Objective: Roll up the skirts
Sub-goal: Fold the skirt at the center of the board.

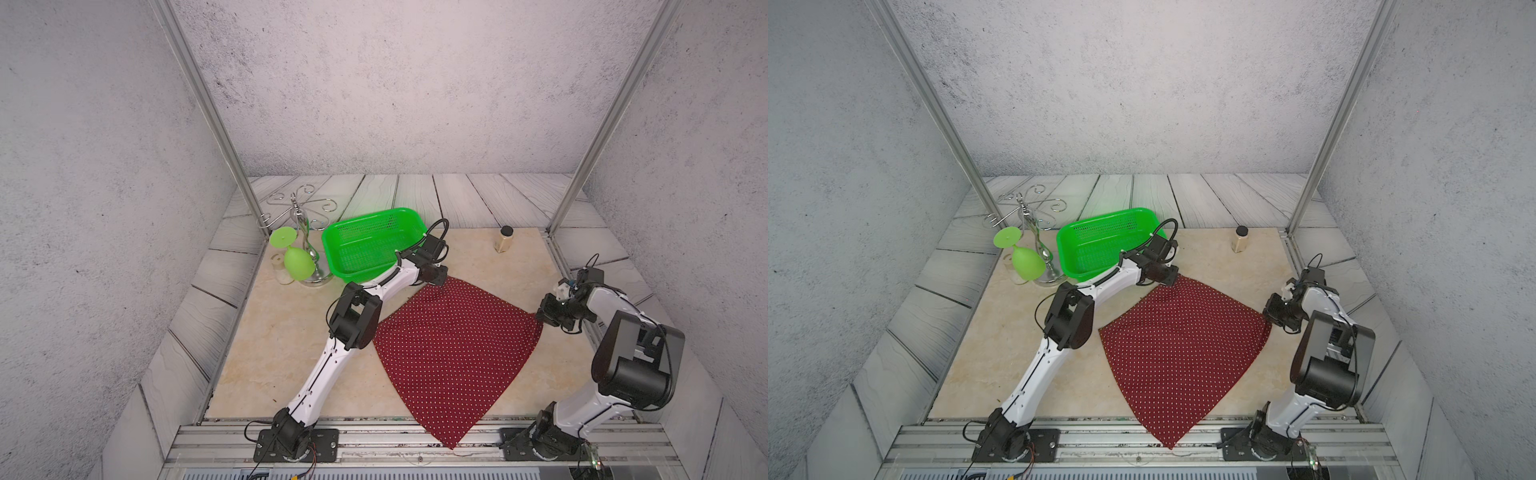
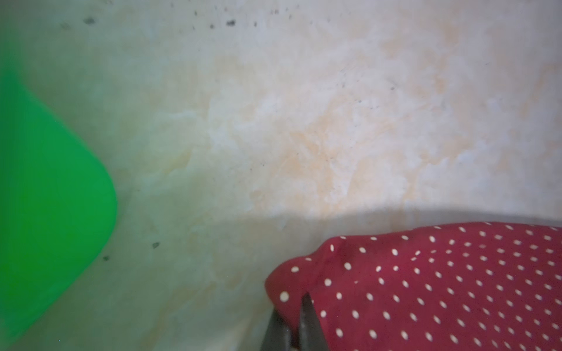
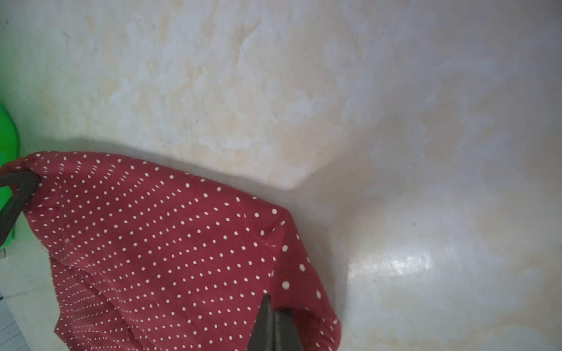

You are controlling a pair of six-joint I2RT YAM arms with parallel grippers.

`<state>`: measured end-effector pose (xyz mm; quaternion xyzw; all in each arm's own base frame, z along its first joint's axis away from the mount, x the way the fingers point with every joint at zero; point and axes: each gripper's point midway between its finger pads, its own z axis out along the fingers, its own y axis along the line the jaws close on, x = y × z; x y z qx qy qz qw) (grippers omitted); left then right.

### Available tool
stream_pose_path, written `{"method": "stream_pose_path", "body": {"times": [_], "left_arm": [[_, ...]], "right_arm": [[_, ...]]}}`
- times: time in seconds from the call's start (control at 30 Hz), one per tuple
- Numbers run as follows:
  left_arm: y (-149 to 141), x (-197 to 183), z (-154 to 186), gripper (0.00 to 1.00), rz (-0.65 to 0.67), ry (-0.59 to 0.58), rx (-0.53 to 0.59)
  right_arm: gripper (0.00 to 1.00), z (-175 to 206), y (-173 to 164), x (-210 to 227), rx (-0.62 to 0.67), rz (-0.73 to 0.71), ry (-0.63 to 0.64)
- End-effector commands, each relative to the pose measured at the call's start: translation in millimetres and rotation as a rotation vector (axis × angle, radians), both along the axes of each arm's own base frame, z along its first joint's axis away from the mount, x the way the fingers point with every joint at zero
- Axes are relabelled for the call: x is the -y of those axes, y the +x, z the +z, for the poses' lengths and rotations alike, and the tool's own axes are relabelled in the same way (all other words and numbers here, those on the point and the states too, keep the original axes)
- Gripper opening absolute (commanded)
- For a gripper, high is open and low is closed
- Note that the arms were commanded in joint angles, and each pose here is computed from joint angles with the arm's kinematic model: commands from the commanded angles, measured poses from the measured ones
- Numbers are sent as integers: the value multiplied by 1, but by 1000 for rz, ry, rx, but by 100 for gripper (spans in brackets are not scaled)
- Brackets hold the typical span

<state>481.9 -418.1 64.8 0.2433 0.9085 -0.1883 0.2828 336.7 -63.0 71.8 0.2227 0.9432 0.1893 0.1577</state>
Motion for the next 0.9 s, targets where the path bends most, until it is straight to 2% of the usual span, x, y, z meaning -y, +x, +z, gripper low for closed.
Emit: {"method": "stream_pose_path", "body": {"times": [0.0, 0.13, 0.37, 0.47, 0.63, 0.87], "left_arm": [[6, -9, 129, 1, -46, -146, 258], [17, -33, 154, 2, -54, -204, 329], [41, -24, 157, 3, -66, -284, 367], [47, -25, 158, 3, -54, -308, 376], [41, -40, 169, 4, -59, -352, 410], [26, -69, 174, 6, -103, -358, 461]], "right_arm": [[0, 61, 29, 0, 209, 12, -16], [0, 94, 46, 4, 305, 5, -31], [0, 145, 79, 13, 426, 16, -50], [0, 157, 81, 7, 455, 41, -17], [0, 155, 55, -30, 490, 80, 90], [0, 126, 2, -91, 425, 162, 184]]}}
